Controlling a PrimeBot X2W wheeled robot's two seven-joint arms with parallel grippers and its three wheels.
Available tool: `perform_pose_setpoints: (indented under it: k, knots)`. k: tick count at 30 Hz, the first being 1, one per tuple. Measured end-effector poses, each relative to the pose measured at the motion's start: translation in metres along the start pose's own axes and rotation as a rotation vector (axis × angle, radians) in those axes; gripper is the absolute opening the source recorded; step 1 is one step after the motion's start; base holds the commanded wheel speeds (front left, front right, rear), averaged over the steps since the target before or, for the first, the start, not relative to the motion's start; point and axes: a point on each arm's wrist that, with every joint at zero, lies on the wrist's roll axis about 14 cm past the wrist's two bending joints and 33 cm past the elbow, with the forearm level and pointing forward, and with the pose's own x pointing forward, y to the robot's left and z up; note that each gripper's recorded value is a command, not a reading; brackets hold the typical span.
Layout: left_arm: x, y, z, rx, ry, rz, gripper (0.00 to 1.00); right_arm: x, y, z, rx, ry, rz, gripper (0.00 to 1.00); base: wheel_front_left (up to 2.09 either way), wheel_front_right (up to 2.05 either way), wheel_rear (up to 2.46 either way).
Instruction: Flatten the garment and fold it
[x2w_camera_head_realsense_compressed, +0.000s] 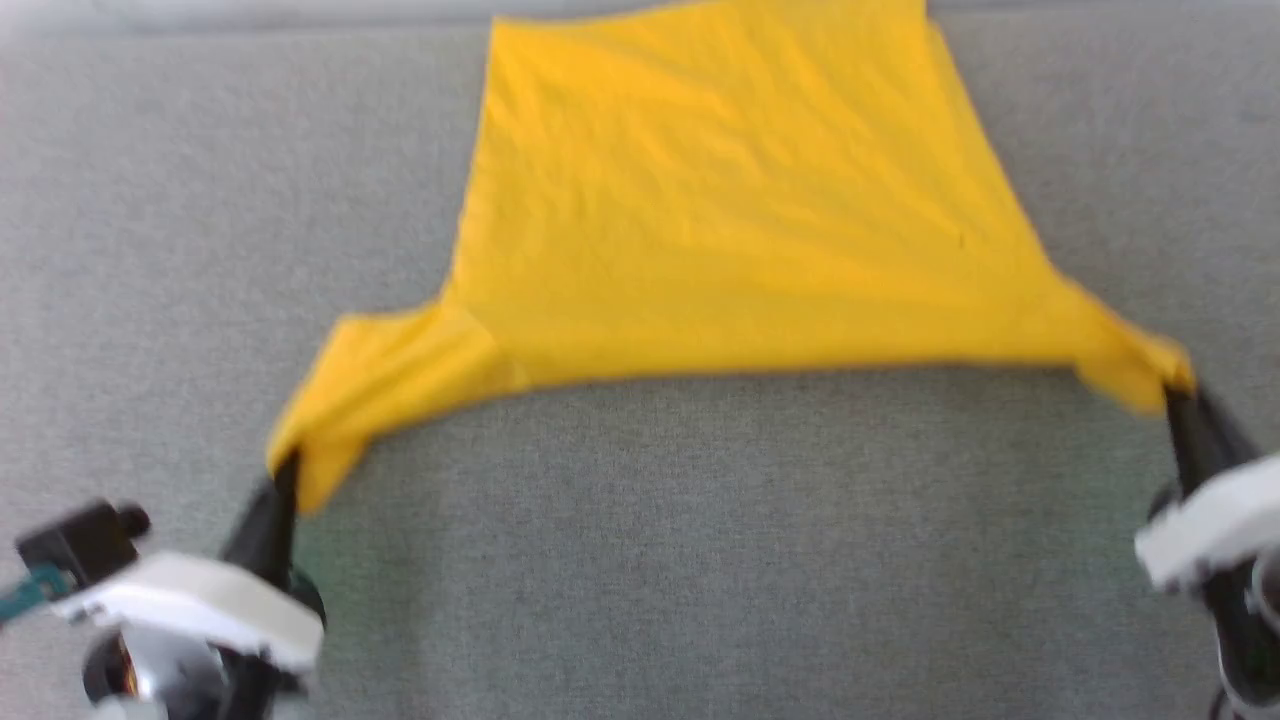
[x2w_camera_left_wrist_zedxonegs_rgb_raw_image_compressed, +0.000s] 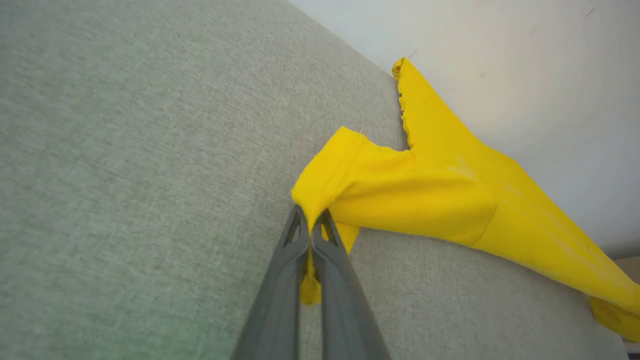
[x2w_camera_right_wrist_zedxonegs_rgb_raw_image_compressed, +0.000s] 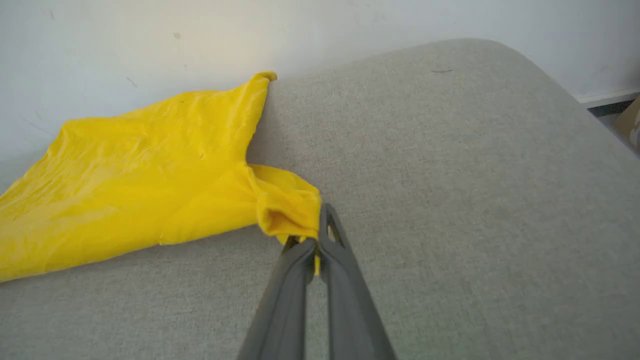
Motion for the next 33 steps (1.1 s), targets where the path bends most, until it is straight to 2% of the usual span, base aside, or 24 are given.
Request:
perform_pose_setpoints:
  k: [7,13,24,33]
  knots:
    - [-0.055,-0.003,-0.039,0.02,0.205,-0.048,0.0,-0.055,-0.022,-0.05,0.076,0.193,-0.043,0.0,0.0,0.0,0.0]
    - [-0.097,0.003,-0.052,0.021,0.299,-0.039,0.0,-0.095,-0.028,-0.072,0.114,0.326,-0.042,0.0,0.0,0.0,0.0]
    - [-0.153,0.005,-0.065,-0.028,0.34,-0.019,0.0,-0.157,-0.022,-0.101,0.132,0.522,0.004,0.0,0.0,0.0,0.0]
    - [-0.176,0.005,-0.061,-0.072,0.32,-0.014,0.0,-0.182,-0.028,-0.101,0.151,0.549,0.004,0.0,0.0,0.0,0.0]
